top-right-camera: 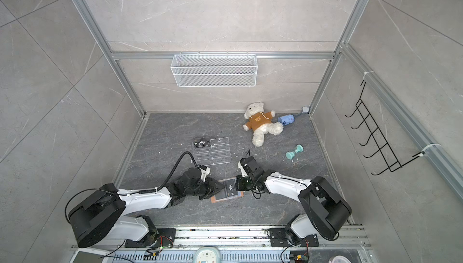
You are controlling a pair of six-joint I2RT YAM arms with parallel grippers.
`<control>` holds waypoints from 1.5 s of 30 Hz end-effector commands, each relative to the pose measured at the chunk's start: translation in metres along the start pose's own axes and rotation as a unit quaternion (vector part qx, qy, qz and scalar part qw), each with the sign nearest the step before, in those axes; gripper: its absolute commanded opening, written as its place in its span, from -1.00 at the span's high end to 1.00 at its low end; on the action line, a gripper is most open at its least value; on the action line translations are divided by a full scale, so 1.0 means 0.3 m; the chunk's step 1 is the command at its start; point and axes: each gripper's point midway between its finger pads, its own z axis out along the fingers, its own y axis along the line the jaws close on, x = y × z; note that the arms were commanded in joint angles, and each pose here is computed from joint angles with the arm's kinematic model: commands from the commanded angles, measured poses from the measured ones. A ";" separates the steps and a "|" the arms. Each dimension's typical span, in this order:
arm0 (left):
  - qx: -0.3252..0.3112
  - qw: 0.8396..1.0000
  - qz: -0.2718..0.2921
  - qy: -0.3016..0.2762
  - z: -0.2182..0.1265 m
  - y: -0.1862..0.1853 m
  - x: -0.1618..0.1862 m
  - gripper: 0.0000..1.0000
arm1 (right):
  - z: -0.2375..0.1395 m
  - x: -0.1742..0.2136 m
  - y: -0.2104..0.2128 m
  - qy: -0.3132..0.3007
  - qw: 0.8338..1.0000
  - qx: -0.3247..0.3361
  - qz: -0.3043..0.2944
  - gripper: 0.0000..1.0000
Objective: Take the credit cards out of the card holder
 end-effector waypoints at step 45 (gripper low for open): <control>0.090 0.993 -0.041 -0.057 0.112 0.075 -0.035 0.79 | 0.046 0.073 -0.024 0.026 0.999 -0.024 0.016 1.00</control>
